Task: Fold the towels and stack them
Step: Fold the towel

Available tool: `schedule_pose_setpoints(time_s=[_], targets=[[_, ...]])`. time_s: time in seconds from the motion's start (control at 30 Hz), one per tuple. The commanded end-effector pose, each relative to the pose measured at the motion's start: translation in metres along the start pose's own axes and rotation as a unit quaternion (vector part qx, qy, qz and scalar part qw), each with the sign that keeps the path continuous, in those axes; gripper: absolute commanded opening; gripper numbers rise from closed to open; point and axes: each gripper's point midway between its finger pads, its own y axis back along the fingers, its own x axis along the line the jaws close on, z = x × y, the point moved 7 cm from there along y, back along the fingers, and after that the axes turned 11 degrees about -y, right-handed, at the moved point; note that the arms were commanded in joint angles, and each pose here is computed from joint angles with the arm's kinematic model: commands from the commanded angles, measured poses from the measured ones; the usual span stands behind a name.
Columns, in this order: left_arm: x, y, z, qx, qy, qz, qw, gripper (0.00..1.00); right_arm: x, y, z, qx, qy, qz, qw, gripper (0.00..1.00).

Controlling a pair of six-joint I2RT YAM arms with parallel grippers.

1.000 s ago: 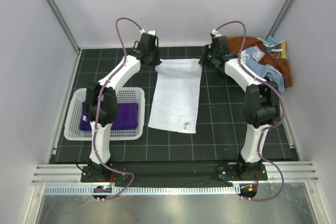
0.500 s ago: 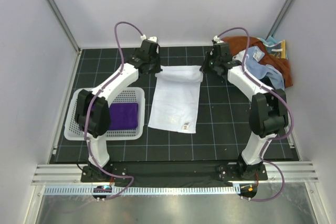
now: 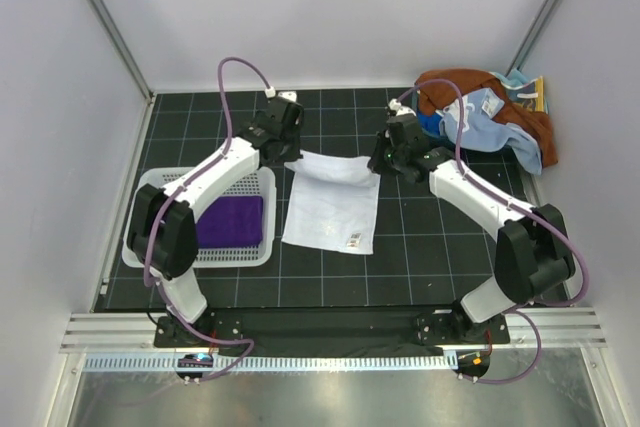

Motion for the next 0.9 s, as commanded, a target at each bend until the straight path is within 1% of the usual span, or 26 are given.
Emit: schedule_pose_setpoints(time_s=[0.0,0.1,0.27,0.53,0.7,0.8,0.87], targets=[[-0.003,0.018,-0.001,-0.016,0.0,0.01,1.0,0.0,0.0,0.014,-0.004,-0.02,-0.018,-0.008,1.0,0.01],[-0.009,0.015,-0.011,-0.002,-0.012,0.017,1.0,0.0,-0.002,0.012,-0.023,-0.004,-0.02,-0.014,1.0,0.01],[-0.024,0.006,-0.023,0.015,-0.028,0.018,0.999,0.0,-0.015,-0.002,-0.056,0.024,-0.032,-0.039,0.998,0.01],[-0.039,-0.019,-0.043,0.056,-0.049,0.031,0.997,0.0,-0.04,-0.041,-0.093,0.069,-0.047,-0.093,0.992,0.01],[-0.045,-0.027,-0.05,0.068,-0.055,0.035,0.996,0.0,-0.053,-0.055,-0.1,0.081,-0.032,-0.141,0.986,0.01],[-0.047,-0.028,-0.05,0.068,-0.05,0.034,0.996,0.0,-0.057,-0.06,-0.096,0.085,-0.024,-0.159,0.983,0.01],[-0.05,-0.029,-0.05,0.069,-0.049,0.03,0.996,0.0,-0.059,-0.064,-0.084,0.08,-0.023,-0.163,0.983,0.01]])
